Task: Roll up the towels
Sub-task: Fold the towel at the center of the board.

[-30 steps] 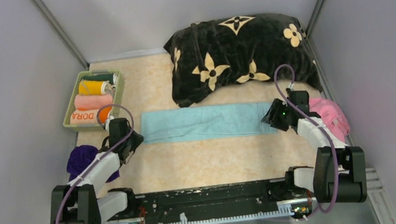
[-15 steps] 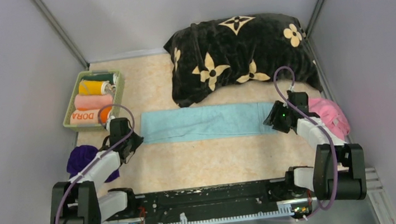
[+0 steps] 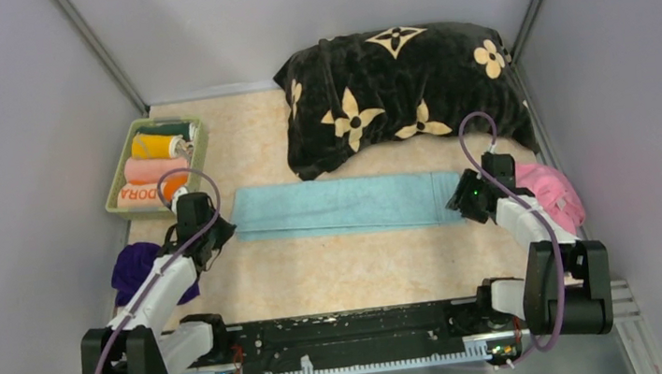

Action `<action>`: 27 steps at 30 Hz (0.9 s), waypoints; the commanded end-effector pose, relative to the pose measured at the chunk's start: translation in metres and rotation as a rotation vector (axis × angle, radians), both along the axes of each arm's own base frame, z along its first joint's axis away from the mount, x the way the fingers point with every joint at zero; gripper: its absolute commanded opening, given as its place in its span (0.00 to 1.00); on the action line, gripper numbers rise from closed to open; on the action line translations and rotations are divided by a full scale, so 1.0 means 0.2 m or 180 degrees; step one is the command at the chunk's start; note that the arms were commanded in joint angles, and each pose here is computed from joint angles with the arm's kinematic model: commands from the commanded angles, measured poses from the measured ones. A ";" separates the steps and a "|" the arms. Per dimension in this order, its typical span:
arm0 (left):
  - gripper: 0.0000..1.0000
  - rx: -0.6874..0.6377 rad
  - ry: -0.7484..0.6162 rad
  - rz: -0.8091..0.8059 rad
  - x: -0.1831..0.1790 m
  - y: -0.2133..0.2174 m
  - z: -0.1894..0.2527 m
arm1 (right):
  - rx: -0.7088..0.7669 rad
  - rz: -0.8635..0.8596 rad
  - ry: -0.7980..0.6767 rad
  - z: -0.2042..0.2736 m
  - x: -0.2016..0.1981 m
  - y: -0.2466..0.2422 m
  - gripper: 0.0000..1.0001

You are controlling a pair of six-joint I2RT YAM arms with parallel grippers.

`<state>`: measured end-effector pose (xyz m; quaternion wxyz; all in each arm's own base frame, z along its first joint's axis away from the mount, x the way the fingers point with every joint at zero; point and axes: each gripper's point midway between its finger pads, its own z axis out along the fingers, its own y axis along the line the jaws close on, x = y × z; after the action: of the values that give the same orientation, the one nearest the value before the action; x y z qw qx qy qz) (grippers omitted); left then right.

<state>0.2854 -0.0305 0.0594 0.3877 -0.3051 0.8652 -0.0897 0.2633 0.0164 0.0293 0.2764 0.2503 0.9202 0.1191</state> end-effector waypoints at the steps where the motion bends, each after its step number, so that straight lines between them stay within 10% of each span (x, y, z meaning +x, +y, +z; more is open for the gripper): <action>1: 0.00 0.0128 0.0086 0.0016 -0.03 0.04 0.01 | -0.0209 -0.0199 -0.0011 0.03 0.02 -0.09 0.49; 27: 0.04 -0.0179 0.0338 0.0079 -0.21 -0.02 -0.05 | -0.0309 -0.0411 0.0077 0.00 0.02 -0.15 0.49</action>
<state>0.2417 -0.0377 0.0355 0.3247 -0.3302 0.8806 -0.1009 0.2647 0.0018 0.0277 0.2795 0.2808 0.9139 0.0881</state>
